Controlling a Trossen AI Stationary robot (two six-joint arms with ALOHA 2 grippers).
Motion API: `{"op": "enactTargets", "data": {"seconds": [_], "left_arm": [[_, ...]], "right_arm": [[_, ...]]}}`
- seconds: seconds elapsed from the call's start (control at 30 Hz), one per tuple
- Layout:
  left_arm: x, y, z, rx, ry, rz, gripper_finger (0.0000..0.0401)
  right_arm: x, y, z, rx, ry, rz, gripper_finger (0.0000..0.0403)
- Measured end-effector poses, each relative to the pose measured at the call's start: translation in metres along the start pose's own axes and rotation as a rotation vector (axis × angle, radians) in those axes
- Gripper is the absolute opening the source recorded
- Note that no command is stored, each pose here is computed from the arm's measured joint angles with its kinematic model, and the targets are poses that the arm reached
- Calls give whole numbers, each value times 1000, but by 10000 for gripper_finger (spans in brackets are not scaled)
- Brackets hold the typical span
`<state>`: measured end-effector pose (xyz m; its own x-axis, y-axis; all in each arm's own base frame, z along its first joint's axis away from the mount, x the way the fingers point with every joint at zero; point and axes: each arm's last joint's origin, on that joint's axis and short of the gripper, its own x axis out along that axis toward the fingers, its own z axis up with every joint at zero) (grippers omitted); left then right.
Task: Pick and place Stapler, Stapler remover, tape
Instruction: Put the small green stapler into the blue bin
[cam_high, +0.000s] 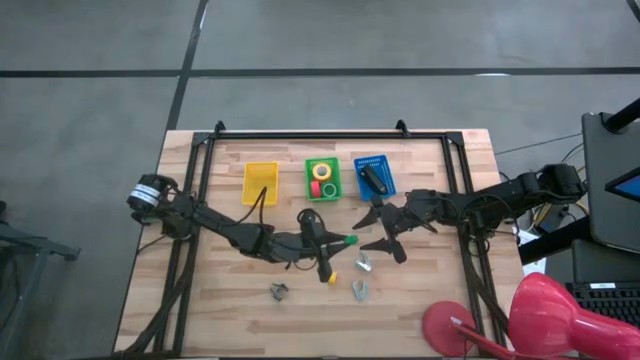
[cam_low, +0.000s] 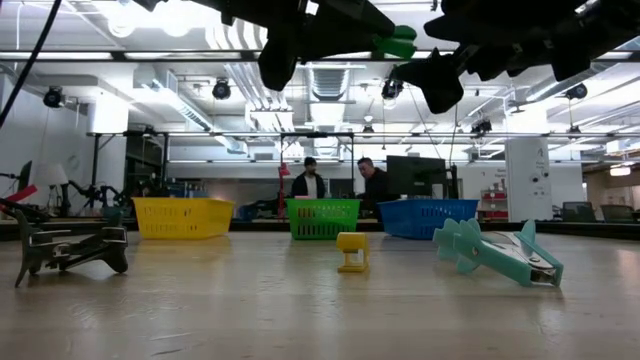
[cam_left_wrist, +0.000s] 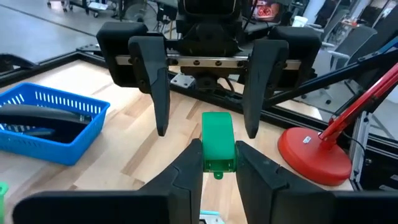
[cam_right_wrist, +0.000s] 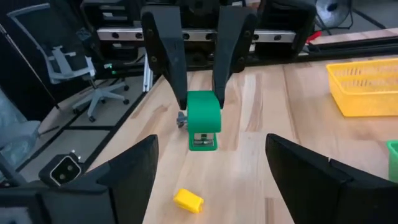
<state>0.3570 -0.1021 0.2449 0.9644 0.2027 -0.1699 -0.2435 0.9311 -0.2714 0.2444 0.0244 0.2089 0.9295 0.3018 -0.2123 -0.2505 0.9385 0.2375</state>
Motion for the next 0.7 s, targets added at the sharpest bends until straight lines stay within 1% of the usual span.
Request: {"op": "enactTargets", "data": {"seconds": [0.2, 0.43, 0.7], "left_arm": [[2, 3, 4, 4, -24, 6, 85], [3, 5, 6, 18, -38, 9, 81], [3, 5, 6, 20, -36, 9, 85]], "right_arm": [[4, -1, -2, 0, -5, 1, 279], [12, -4, -6, 1, -22, 8, 276], [9, -2, 1, -23, -59, 17, 259]]}}
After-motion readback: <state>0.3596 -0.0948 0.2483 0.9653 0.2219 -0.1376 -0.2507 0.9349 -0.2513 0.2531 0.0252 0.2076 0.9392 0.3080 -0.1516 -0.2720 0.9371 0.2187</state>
